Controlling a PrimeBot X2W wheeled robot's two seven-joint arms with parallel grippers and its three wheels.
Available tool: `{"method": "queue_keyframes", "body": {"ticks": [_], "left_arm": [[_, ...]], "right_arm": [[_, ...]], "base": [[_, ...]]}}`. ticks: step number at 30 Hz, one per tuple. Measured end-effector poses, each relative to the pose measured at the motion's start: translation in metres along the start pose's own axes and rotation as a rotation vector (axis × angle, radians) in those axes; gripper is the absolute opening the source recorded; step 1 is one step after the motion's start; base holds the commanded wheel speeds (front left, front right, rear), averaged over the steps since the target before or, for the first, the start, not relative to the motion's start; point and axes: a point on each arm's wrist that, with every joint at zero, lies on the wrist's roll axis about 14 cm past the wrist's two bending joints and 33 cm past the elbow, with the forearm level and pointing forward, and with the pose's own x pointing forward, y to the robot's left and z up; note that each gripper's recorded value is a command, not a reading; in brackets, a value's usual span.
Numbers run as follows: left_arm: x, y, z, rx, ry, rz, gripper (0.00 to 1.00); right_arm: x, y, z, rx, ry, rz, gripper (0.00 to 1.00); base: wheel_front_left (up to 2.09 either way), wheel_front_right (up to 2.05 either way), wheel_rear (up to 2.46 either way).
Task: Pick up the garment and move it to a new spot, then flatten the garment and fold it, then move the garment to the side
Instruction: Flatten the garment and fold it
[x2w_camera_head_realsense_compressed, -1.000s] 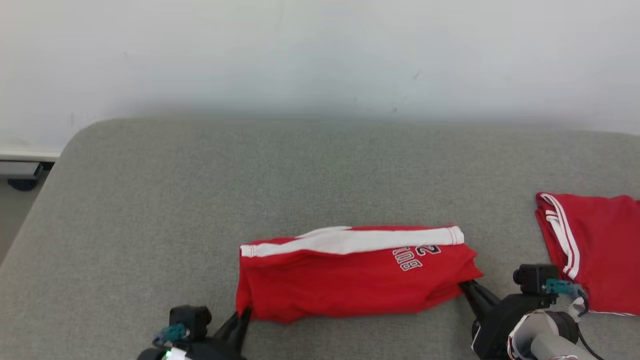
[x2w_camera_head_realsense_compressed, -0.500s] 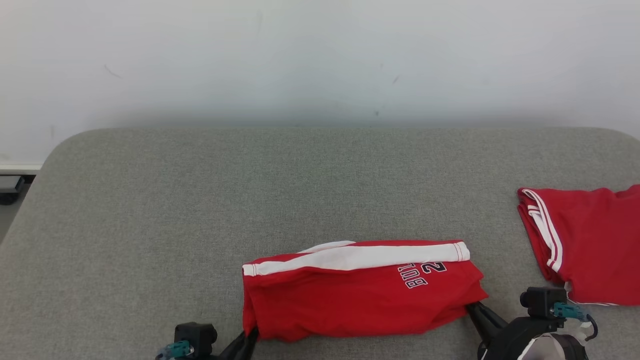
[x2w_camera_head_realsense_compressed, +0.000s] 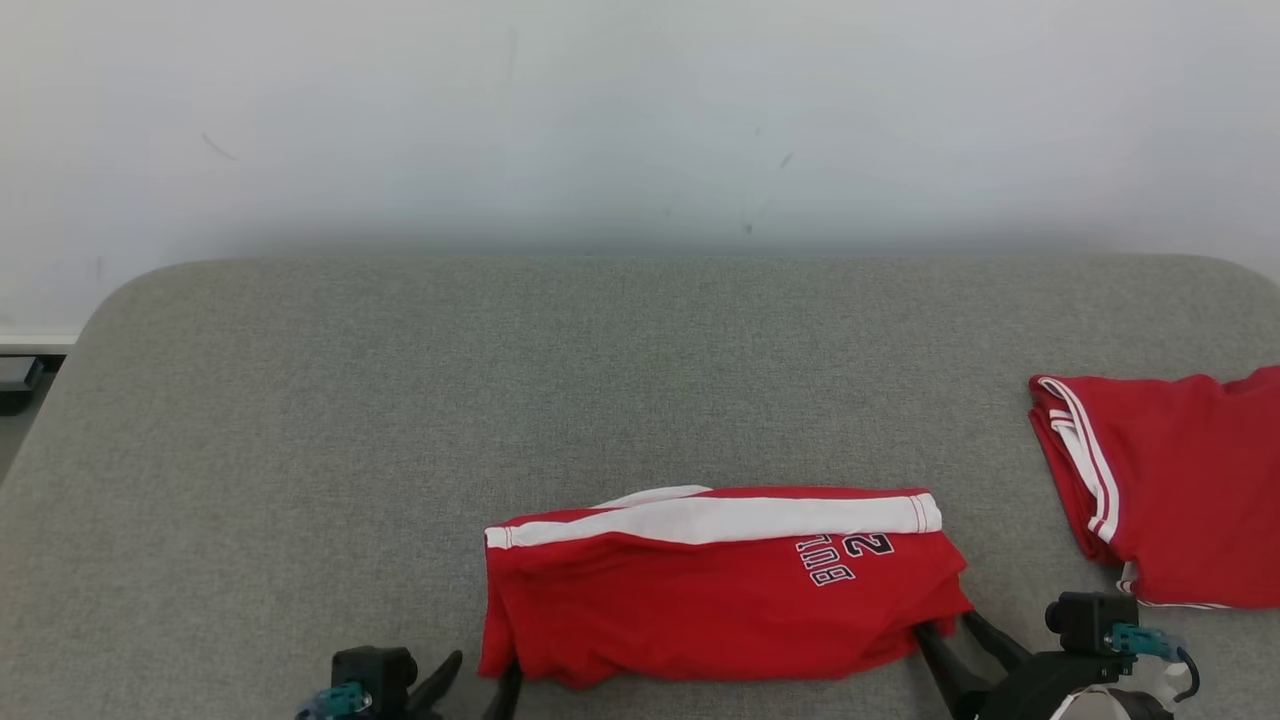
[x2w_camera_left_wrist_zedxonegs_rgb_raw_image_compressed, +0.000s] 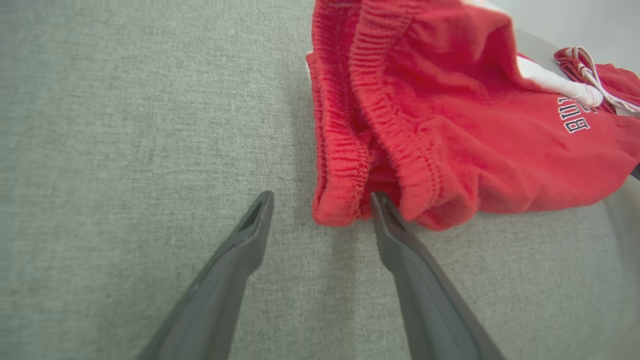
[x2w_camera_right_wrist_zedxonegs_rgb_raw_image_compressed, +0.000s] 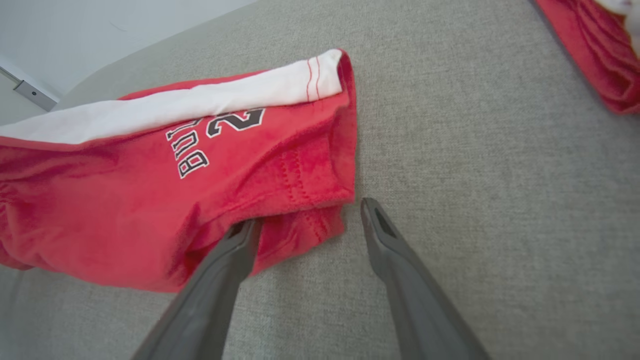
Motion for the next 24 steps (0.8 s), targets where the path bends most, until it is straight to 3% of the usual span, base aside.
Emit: {"method": "queue_keyframes", "body": {"ticks": [12,19,24], "left_arm": [[-0.017,0.02,0.025,-0.009,-0.132,0.076,1.0],[-0.03,0.046,0.06,0.076,-0.256,0.178,1.0],[-0.031,0.045,0.083,0.105,-0.328,0.177,1.0]], "right_arm": [[-0.019,-0.014,0.007,-0.007,-0.035,-0.02,1.0],[-0.023,-0.012,0.041,-0.036,-0.132,-0.013,1.0],[-0.027,-0.012,0.063,-0.05,-0.201,-0.02,1.0]], "base": [[0.0,0.0,0.0],[0.0,0.0,0.0],[0.0,0.0,0.0]]}}
